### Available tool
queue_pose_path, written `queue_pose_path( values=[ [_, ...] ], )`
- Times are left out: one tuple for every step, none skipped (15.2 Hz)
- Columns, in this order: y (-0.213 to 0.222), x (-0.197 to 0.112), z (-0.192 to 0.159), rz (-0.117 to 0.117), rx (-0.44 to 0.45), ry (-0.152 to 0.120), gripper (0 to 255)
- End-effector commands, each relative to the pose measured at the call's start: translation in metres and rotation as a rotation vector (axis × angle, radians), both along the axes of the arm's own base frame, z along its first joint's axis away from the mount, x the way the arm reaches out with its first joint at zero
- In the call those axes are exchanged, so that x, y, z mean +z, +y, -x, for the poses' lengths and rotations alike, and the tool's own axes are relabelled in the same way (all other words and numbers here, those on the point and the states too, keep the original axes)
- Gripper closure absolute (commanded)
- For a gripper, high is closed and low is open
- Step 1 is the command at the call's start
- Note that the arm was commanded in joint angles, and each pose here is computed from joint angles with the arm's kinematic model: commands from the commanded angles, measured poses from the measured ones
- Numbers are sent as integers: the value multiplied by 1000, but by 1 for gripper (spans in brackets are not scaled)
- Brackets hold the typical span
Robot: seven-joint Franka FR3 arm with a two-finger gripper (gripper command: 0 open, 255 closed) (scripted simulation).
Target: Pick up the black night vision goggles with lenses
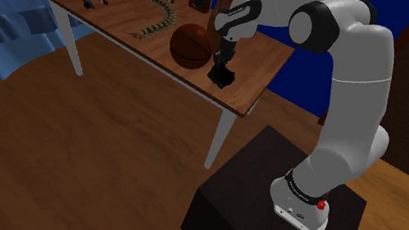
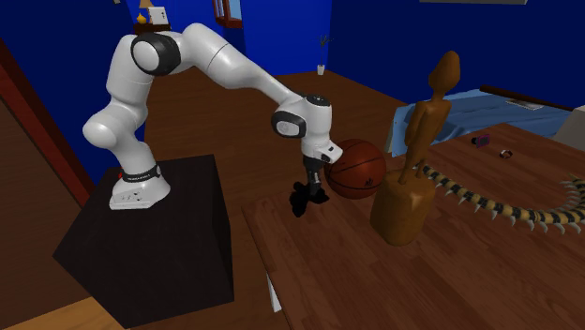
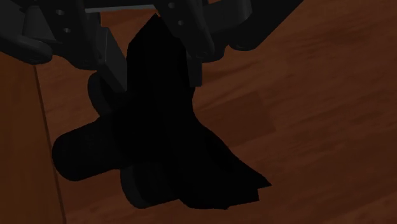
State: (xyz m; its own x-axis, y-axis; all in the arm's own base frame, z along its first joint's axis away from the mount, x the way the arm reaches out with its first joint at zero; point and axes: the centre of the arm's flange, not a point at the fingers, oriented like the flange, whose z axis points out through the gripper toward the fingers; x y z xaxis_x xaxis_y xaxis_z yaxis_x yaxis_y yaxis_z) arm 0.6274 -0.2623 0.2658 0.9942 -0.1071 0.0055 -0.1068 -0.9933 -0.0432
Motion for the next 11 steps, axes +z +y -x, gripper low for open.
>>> queue_pose_path(
  values=[
    [0,10,0,0,0,0,255],
    [0,15,0,0,0,0,255],
    [0,21,0,0,0,0,255],
    [0,26,0,0,0,0,255],
    [0,31,0,0,0,0,255],
    [0,36,0,0,0,0,255],
    [0,42,0,0,0,0,255],
    [0,47,0,0,0,0,255],
    [0,52,0,0,0,0,255],
    [0,53,0,0,0,0,255],
    [0,53,0,0,0,0,255]
  ],
)
